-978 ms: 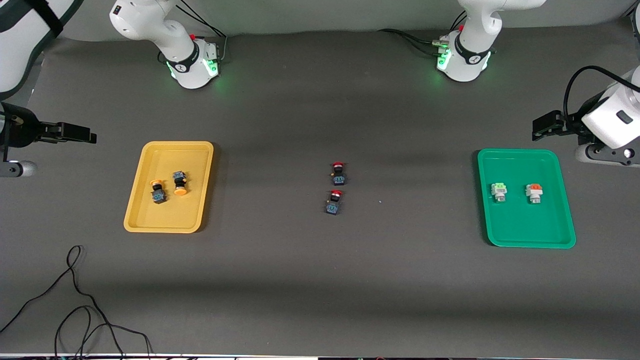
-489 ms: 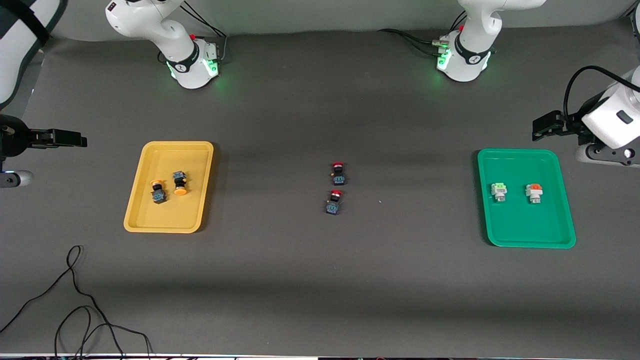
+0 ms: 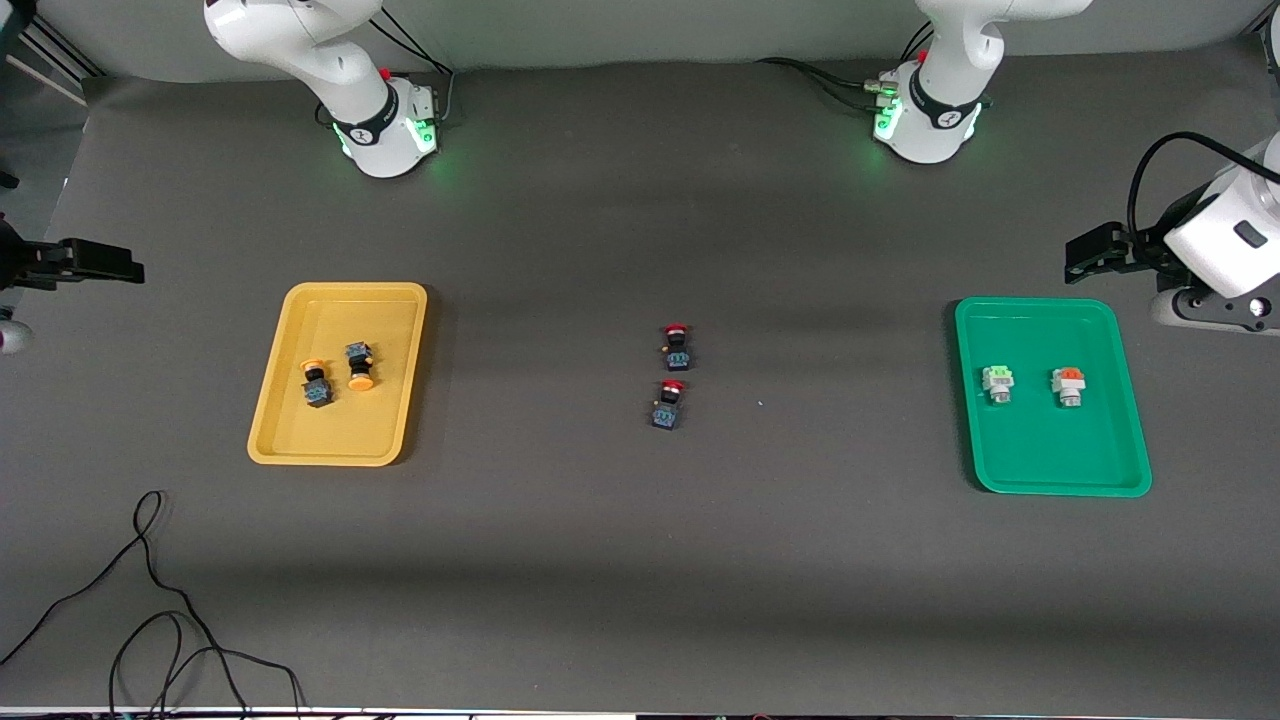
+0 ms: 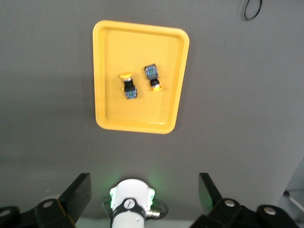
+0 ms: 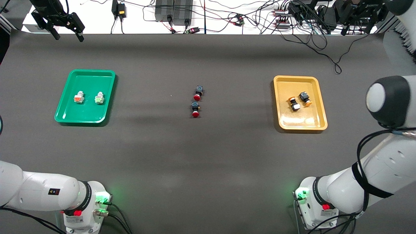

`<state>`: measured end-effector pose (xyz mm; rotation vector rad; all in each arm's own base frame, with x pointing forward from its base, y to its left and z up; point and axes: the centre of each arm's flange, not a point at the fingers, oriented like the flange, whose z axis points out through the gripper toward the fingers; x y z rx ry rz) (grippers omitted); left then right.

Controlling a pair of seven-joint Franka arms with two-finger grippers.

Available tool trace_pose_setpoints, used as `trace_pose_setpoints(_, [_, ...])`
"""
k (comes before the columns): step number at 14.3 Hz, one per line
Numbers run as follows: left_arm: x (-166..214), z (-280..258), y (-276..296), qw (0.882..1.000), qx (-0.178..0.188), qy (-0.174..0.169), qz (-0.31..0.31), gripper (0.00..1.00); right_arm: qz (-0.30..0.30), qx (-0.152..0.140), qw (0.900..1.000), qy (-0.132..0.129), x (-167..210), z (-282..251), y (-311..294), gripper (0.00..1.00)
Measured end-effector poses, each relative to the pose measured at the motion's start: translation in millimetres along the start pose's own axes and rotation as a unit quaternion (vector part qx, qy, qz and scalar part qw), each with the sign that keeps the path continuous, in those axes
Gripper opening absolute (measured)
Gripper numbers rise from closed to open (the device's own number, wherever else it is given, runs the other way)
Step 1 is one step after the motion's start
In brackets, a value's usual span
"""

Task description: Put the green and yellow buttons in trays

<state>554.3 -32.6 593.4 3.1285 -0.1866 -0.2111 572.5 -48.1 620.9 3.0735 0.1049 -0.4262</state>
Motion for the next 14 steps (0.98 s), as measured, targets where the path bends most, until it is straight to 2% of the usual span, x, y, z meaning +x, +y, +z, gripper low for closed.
trace_pose_setpoints(4, [0,0,0,1.0,0.0,0.001,0.0,1.0,-0.008,0.024,0.999,0.037,-20,6,17,1.0])
trace_pose_setpoints(8, [0,0,0,1.0,0.0,0.001,0.0,1.0,0.005,0.029,0.998,0.063,-42,-9,22,1.0])
trace_pose_setpoints(14, [0,0,0,1.0,0.0,0.001,0.0,1.0,0.015,0.028,0.997,0.069,-45,-14,9,1.0])
